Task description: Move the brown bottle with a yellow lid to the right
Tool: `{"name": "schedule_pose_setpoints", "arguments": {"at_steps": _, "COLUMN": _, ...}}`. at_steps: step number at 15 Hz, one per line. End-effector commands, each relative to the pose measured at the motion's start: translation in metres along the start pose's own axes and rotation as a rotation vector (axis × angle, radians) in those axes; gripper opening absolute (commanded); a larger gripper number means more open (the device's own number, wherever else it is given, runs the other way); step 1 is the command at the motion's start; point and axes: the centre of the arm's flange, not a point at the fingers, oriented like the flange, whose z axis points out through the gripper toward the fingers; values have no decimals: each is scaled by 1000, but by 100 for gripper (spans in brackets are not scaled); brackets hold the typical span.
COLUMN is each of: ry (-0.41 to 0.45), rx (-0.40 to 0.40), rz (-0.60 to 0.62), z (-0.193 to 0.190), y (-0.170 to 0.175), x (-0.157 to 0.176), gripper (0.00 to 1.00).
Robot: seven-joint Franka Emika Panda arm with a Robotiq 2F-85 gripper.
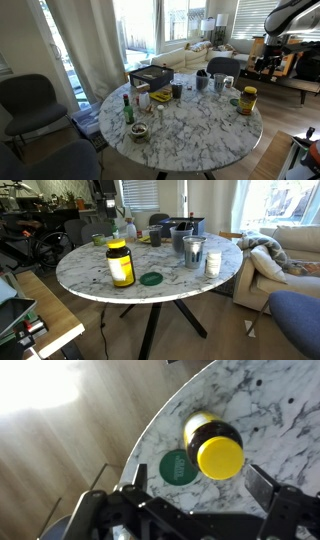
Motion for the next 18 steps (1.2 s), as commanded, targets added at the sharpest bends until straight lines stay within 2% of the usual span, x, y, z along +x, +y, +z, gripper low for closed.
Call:
{"name": "schedule_pose_setpoints", "arguments": {"at_steps": 1, "ry": -88, "rx": 85, "rz": 7, "z": 27, "y": -15, "x": 12, "gripper": 100}}
{"name": "schedule_pose_setpoints", "arguments": {"at_steps": 9, "ry": -85, "rx": 74, "rz": 46, "z": 68, "y": -44, "x": 32, "gripper": 100}}
{"name": "schedule_pose_setpoints", "arguments": {"at_steps": 13, "ry": -122, "rx": 53, "rz": 60, "z": 79, "y": -51, "x": 36, "gripper": 100}}
{"name": "schedule_pose_setpoints", "arguments": {"at_steps": 14, "ry": -132, "rx": 48, "rz": 64, "z": 82, "y": -53, "x": 35, "gripper": 75}}
{"name": "schedule_pose_setpoints", "arguments": {"at_steps": 15, "ry": -137, "rx": 49, "rz": 67, "z": 84, "y": -54, "x": 35, "gripper": 75}}
{"name": "schedule_pose_setpoints", "arguments": {"at_steps": 18, "ry": -142, "rx": 44, "rz": 79, "z": 85, "y": -54, "x": 35, "gripper": 49}}
